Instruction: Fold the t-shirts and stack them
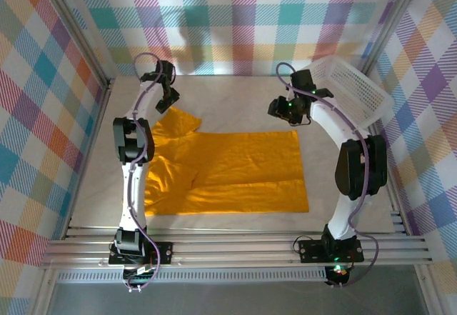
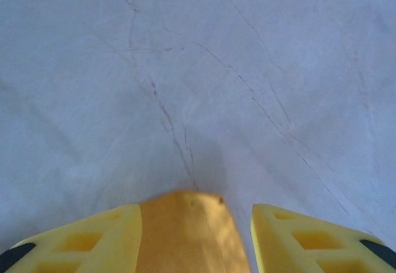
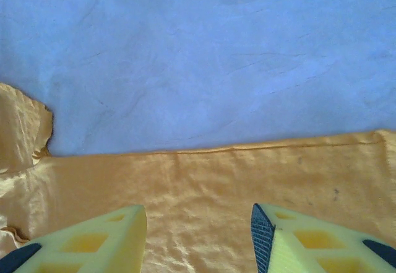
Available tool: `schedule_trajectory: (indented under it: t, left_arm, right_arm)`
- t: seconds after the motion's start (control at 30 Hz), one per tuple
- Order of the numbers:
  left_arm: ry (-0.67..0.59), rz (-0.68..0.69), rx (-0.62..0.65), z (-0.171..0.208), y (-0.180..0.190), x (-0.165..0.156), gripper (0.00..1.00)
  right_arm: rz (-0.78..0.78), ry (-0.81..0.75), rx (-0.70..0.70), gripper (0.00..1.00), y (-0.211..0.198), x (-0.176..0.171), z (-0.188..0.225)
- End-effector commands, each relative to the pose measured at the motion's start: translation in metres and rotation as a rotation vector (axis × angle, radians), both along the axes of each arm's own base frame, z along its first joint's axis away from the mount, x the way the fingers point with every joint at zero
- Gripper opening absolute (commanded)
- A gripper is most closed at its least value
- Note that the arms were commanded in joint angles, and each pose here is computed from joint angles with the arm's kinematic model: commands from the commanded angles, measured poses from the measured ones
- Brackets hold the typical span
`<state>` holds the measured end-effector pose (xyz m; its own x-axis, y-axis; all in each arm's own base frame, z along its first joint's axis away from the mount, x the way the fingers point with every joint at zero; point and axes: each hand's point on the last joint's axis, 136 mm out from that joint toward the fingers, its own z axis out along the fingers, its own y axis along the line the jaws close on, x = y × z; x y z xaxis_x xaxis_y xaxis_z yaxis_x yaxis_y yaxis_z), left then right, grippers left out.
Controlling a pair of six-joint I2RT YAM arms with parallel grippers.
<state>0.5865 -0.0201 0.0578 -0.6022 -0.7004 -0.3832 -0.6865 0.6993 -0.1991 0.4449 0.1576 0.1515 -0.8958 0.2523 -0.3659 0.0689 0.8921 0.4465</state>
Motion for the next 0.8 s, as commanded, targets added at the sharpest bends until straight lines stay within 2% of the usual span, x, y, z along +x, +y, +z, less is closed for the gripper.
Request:
schedule_trajectory:
  t: [0.0, 0.27, 0.37, 0.5, 0.6, 0.63, 0.77]
  left_arm:
    - [-0.059, -0.021, 0.039, 0.007, 0.006, 0.018, 0.52]
    - [0.009, -0.066, 0.041, -0.026, -0.010, 0.010, 0.51]
    - [0.058, -0.092, 0.038, -0.042, -0.018, 0.002, 0.38]
    - [0.097, -0.122, 0.022, -0.054, -0.028, -0.011, 0.28]
    - [0.081, -0.142, -0.014, -0.048, -0.035, -0.013, 0.06]
    - [0.079, -0.143, -0.015, -0.044, -0.034, -0.015, 0.02]
    - [0.041, -0.144, -0.023, -0.018, -0.034, -0.016, 0.00]
  right_arm:
    - [0.044, 0.010, 0.003, 0.49, -0.002, -0.005, 0.009]
    - [0.021, 0.047, -0.001, 0.48, -0.012, -0.004, -0.007]
    - [-0.029, 0.078, -0.061, 0.46, -0.025, -0.008, -0.021]
    - [-0.190, 0.130, -0.269, 0.47, -0.068, -0.016, -0.045]
    - [-0.268, 0.166, -0.373, 0.50, -0.089, -0.017, -0.065]
    - [-0.278, 0.181, -0.382, 0.51, -0.092, -0.016, -0.073]
    - [-0.312, 0.230, -0.409, 0.51, -0.101, -0.009, -0.095]
